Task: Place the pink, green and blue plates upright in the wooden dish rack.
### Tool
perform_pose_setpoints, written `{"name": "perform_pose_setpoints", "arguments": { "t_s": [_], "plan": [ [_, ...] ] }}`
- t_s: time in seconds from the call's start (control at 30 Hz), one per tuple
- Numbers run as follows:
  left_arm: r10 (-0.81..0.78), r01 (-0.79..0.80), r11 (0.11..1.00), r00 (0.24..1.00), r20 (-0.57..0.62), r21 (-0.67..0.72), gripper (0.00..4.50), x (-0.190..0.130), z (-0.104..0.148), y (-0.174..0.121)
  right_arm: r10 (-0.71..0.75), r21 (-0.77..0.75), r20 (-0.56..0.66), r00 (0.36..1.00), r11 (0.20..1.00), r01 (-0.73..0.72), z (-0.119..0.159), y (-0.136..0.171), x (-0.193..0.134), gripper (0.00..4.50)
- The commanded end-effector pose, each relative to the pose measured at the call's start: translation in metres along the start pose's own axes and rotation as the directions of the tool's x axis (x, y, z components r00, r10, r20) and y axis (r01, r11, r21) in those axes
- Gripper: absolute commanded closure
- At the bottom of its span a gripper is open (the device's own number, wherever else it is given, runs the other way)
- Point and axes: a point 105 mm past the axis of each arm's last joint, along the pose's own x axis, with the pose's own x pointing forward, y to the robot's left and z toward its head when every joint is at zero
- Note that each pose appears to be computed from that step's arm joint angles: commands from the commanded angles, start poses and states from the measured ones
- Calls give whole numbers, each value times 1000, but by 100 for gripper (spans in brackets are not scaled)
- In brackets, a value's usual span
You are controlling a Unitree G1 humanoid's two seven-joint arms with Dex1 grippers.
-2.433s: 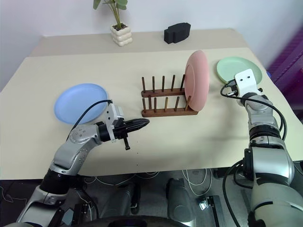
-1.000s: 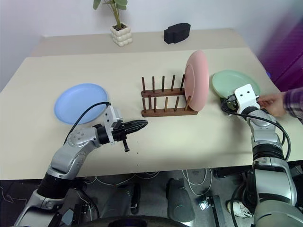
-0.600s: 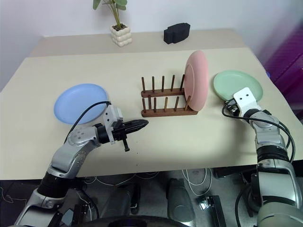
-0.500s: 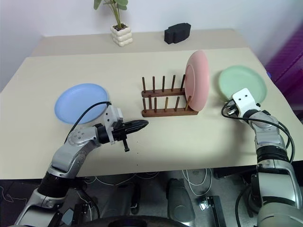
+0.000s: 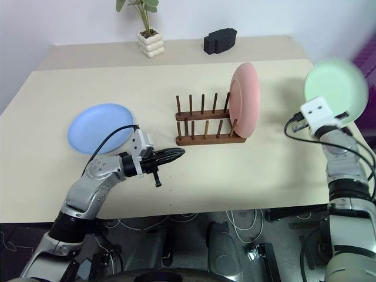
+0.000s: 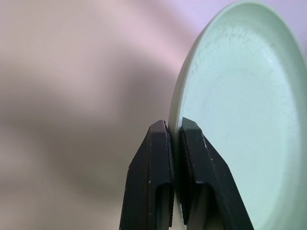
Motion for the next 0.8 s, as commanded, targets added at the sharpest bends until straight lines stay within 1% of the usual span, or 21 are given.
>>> {"name": "perform_pose_setpoints", "arguments": {
  "t_s": [0.03,0.1,0.13,0.17,0.2,0.23,0.27,0.3,0.33,0.4,0.47,0.53,0.6,0.67,0.73,0.8],
  "plan": [
    [27,-29,999,998,61,36,450,-6,17,8,-138,-53,355,925,984,168,112,-62,0,444],
    [67,-69,997,995,75,31,450,-12,20,15,-105,-42,486,868,989,143,156,-66,-7,444],
    [84,-87,996,993,77,31,450,-15,21,18,-77,-38,534,842,993,114,173,-65,-10,444],
    [104,-106,994,992,75,35,450,-19,21,22,-34,-25,608,793,998,62,198,-61,-18,444],
    [115,-118,992,991,74,37,450,-22,21,24,-4,-22,655,756,999,24,213,-57,-24,444],
    [130,-133,990,989,70,40,450,-26,21,27,18,46,710,704,996,-71,231,-53,-31,444],
    [148,-151,988,987,66,44,450,-31,21,30,55,104,757,651,974,-203,246,-45,-40,444],
    [166,-169,984,984,63,46,450,-36,21,33,109,125,796,596,933,-338,258,-33,-48,444],
    [186,-189,981,981,61,49,450,-41,21,36,172,119,829,533,876,-467,266,-20,-59,444],
    [218,-221,974,974,58,53,450,-50,22,41,251,106,874,417,738,-667,278,5,-79,444],
    [237,-240,969,970,53,59,450,-56,22,43,294,103,900,323,576,-811,282,26,-98,444],
    [247,-249,967,968,48,61,450,-60,22,43,315,106,913,260,433,-895,282,43,-112,444],
    [252,-254,965,967,45,60,450,-62,21,42,299,165,922,245,271,-948,277,58,-120,444],
    [250,-252,966,967,43,58,450,-62,20,39,260,266,918,301,159,-951,268,65,-117,444],
    [244,-246,968,969,43,52,450,-60,20,36,251,358,892,375,112,-927,255,71,-110,444],
    [236,-238,970,971,47,43,450,-58,20,33,257,409,873,414,74,-910,245,75,-109,444]
  ]
}}
